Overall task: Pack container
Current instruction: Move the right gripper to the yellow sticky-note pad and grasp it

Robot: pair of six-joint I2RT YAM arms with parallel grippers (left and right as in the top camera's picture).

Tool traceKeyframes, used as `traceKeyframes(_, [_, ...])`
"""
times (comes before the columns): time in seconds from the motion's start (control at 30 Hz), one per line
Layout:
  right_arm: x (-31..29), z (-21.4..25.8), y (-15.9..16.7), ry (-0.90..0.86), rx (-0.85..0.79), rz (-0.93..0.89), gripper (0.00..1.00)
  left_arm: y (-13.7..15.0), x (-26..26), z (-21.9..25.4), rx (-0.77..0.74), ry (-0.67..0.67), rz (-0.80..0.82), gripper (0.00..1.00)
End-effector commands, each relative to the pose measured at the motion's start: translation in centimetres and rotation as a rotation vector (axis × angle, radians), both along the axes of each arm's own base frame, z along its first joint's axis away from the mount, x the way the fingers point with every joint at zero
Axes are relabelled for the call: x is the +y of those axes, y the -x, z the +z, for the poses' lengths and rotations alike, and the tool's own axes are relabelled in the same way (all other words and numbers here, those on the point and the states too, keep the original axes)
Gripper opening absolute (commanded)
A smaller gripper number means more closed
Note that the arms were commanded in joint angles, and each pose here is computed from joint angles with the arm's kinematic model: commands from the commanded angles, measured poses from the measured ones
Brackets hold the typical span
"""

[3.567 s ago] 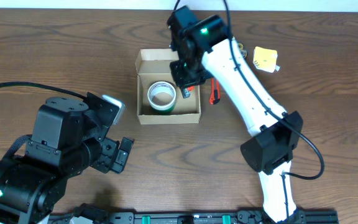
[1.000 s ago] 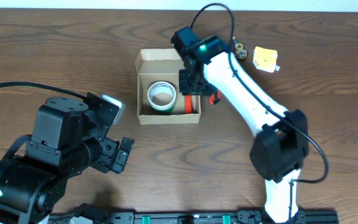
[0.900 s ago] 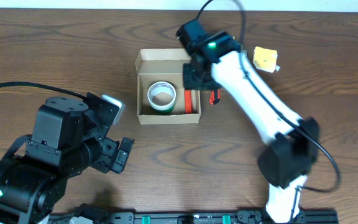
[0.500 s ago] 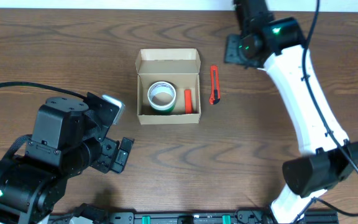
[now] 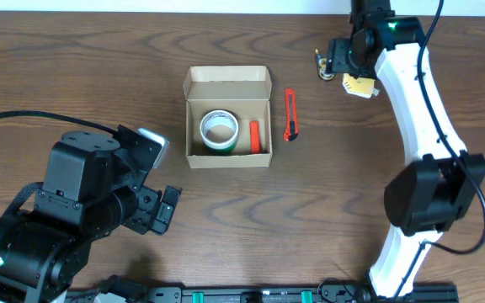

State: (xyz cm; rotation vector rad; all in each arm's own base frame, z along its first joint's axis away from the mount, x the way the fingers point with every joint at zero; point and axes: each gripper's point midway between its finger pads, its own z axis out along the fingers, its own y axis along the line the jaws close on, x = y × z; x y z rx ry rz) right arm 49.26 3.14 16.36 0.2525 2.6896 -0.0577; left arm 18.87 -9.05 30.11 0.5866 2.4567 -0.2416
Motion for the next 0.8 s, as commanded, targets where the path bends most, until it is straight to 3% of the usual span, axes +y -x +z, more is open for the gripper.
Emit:
traceKeyframes(0.0, [-2.6, -2.6, -1.0, 0.008, 0.029, -0.017, 0.77, 0.1, 0.0, 0.1, -0.005, -0.007, -0.012, 0.95])
traceKeyframes(0.37, [-7.8, -7.1, -4.3, -0.029, -0.001, -0.093, 0.82, 0.1, 0.0, 0.1, -0.005, -0.007, -0.012, 0.95])
traceKeyframes(0.77, [-7.4, -13.0, -6.4, -0.082, 0.006, -0.088, 0.88, 0.1, 0.0, 0.1, -0.005, -0.007, -0.012, 0.95])
